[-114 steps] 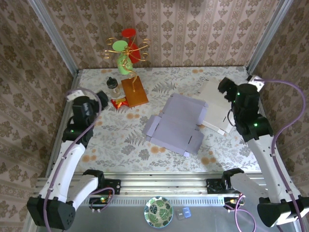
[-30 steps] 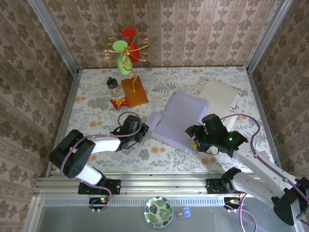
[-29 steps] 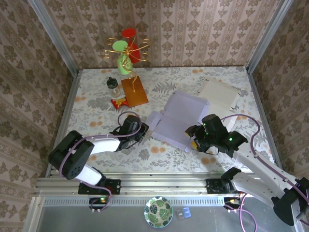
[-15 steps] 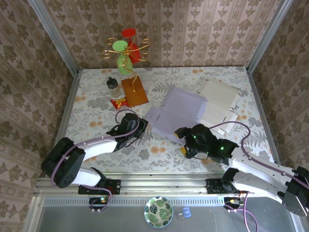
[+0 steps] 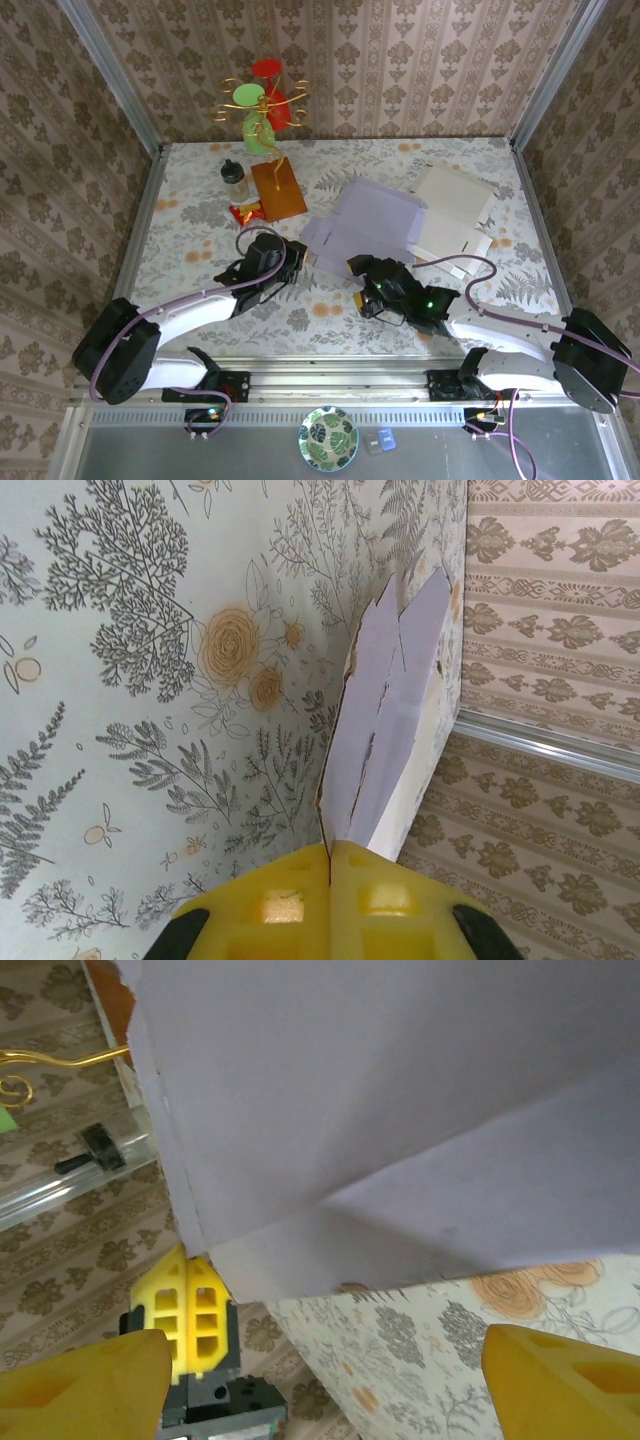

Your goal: Fold the paper box

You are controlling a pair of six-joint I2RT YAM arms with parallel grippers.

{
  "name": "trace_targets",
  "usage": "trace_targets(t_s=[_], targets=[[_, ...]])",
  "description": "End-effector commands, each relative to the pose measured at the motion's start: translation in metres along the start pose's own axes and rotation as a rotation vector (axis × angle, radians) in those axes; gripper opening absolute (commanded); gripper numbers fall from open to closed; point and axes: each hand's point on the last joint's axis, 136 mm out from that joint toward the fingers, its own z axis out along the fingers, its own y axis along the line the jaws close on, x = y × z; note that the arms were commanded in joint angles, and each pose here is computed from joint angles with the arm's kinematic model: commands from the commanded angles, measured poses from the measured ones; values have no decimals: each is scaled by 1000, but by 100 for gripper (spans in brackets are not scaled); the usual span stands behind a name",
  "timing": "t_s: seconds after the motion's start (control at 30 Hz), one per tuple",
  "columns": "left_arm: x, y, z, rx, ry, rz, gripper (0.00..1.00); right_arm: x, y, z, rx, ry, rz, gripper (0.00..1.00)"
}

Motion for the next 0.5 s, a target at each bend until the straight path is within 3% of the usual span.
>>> trace_targets(t_s=[0.0, 0.23, 0.47], targets=[[3, -10, -5, 22, -5, -30, 0, -10, 12, 5, -60, -77, 8, 80], [9, -15, -9, 34, 5, -36, 0, -14, 20, 5, -89, -113, -2, 68], [12, -14, -17, 36, 2, -45, 0, -23, 27, -3, -108, -148, -8, 44]])
